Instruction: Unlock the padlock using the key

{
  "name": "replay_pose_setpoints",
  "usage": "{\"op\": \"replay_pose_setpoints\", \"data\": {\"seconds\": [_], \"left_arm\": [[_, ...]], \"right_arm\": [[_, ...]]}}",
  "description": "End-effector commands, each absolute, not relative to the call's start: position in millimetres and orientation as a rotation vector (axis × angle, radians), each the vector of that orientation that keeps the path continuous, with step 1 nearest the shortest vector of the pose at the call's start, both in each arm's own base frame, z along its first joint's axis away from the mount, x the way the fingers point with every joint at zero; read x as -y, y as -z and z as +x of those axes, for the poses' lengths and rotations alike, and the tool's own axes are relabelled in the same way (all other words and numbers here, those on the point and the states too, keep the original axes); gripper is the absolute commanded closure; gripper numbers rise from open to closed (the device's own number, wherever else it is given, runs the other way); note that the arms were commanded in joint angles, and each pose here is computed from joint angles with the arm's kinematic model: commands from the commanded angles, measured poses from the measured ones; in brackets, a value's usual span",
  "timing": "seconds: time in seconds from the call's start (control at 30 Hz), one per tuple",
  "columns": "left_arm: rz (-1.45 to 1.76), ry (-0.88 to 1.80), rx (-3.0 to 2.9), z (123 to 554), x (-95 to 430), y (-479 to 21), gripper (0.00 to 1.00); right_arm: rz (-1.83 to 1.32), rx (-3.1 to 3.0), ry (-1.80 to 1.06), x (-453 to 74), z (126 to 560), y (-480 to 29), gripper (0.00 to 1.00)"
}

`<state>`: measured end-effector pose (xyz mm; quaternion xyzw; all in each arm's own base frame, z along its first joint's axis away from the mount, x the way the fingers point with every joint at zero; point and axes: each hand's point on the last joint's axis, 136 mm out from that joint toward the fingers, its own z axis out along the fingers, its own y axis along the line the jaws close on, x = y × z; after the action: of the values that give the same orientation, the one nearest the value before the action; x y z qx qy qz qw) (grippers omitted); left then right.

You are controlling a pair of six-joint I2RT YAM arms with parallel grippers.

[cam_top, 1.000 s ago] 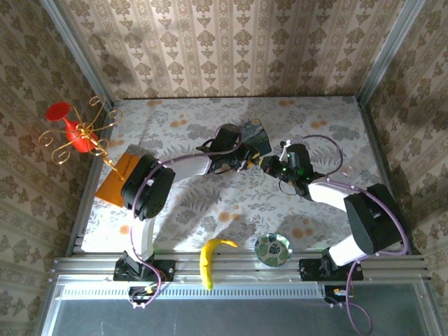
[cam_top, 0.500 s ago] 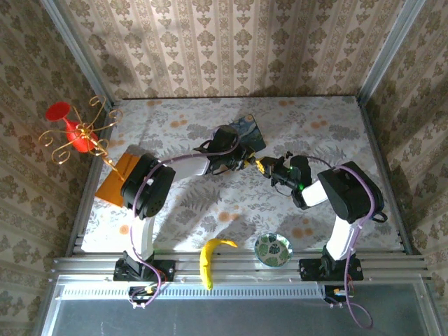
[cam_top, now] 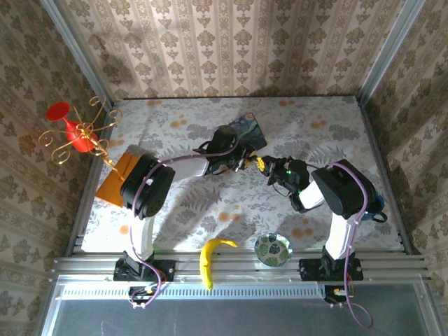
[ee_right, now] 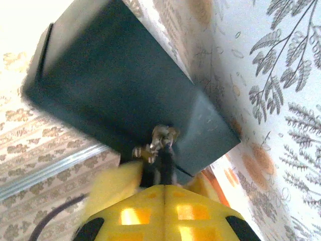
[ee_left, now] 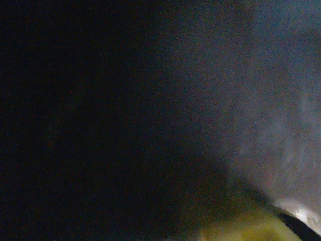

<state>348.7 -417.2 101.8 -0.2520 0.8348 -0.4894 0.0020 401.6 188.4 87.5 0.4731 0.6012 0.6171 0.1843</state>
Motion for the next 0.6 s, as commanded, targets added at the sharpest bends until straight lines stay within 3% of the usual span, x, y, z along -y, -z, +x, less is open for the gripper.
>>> {"op": "replay_pose_setpoints", "data": {"seconds": [0.0, 0.07, 0.23, 0.37, 0.5, 0.57], "left_arm": [[-0.591, 1.720, -2.804, 287, 447, -117, 0.39], [-0.592, 1.715, -2.808, 286, 446, -116, 0.22], [-0.586, 1.695, -2.802, 287, 437, -123, 0.01], [-0.540, 1.676, -2.780, 288, 424, -142, 0.00], [-0.497, 1.642, -2.729, 293, 409, -165, 0.00], [-0.458, 1.623, -2.683, 300, 403, -180, 0.00]], "right_arm": [[1.432, -1.631, -1.685, -180, 409, -74, 1.00], [1.452, -1.637, -1.664, -177, 408, -66, 1.00], [1.460, -1.642, -1.613, -170, 404, -57, 1.00], [1.437, -1.664, -1.568, -163, 396, -54, 0.98], [1.370, -1.714, -1.538, -162, 385, -56, 0.67], [1.345, -1.748, -1.504, -159, 377, -56, 0.59]]}}
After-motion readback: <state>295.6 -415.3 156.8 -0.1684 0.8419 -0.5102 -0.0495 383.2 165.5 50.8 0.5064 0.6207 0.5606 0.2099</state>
